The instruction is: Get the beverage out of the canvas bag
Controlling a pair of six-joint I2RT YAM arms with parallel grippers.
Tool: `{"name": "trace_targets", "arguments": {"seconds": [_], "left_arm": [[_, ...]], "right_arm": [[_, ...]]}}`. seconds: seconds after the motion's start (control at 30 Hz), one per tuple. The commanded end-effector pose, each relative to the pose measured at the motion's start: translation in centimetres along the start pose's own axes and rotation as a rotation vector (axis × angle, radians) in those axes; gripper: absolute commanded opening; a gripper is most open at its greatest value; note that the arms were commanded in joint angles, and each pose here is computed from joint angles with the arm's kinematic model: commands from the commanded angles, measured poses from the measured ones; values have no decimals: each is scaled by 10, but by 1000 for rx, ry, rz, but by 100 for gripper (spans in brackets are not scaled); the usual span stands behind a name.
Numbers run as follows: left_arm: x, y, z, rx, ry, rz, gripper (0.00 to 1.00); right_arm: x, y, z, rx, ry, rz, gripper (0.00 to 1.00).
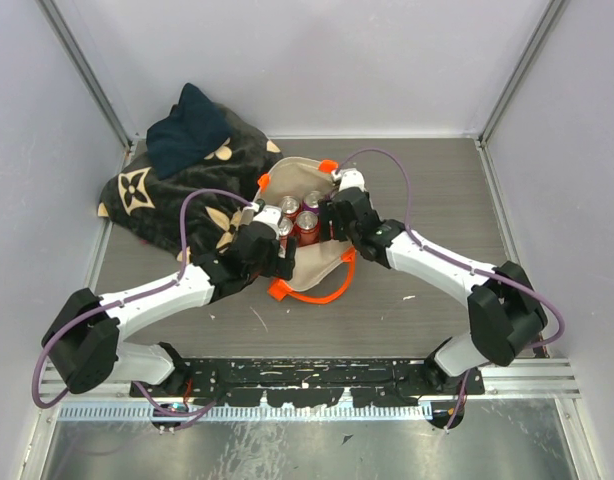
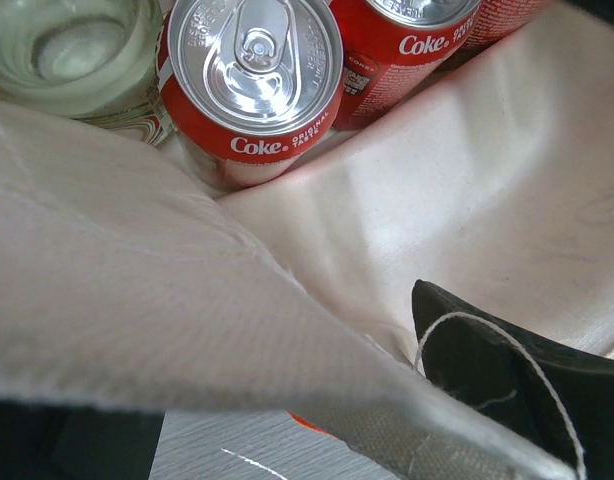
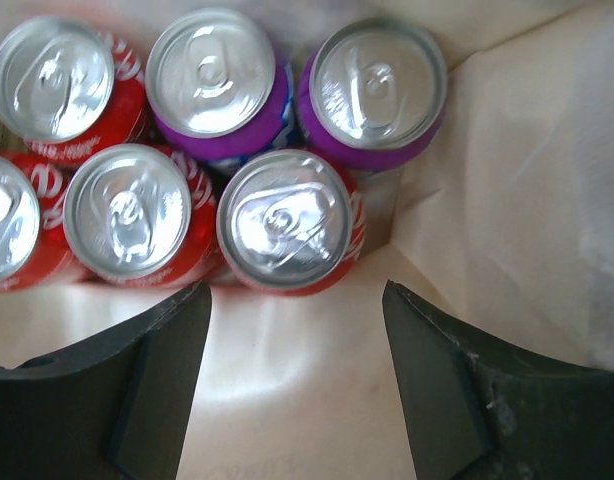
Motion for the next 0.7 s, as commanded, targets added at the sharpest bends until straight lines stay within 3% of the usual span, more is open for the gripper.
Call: {"name": "trace_targets", "arguments": {"seconds": [0.0,0.2,0.37,0.67], "left_arm": [[9,0,11,-91,-25,53,98],[5,1,7,-83,-42,56,98],[3,1,5,-85,-55,62,98],[3,1,4,-92,-68,64,98]], "right_arm": [[-22,-9,-28,95,-122,-25,75],[-35,-19,-42,66,-279,-43,72],[-42,-23,-39,61,-313,-31,86],[-28,-32,-38,94,-310,48,87]]}}
Point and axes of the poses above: each gripper's point midway between its finger pads, its own y axis back along the fingers, its own z axis along the line the jaws close on, x = y × z, the point moved 10 cm from there along y, back along the fingers, and after that the axes turned 12 degrees about y, right-handed, at the moved point
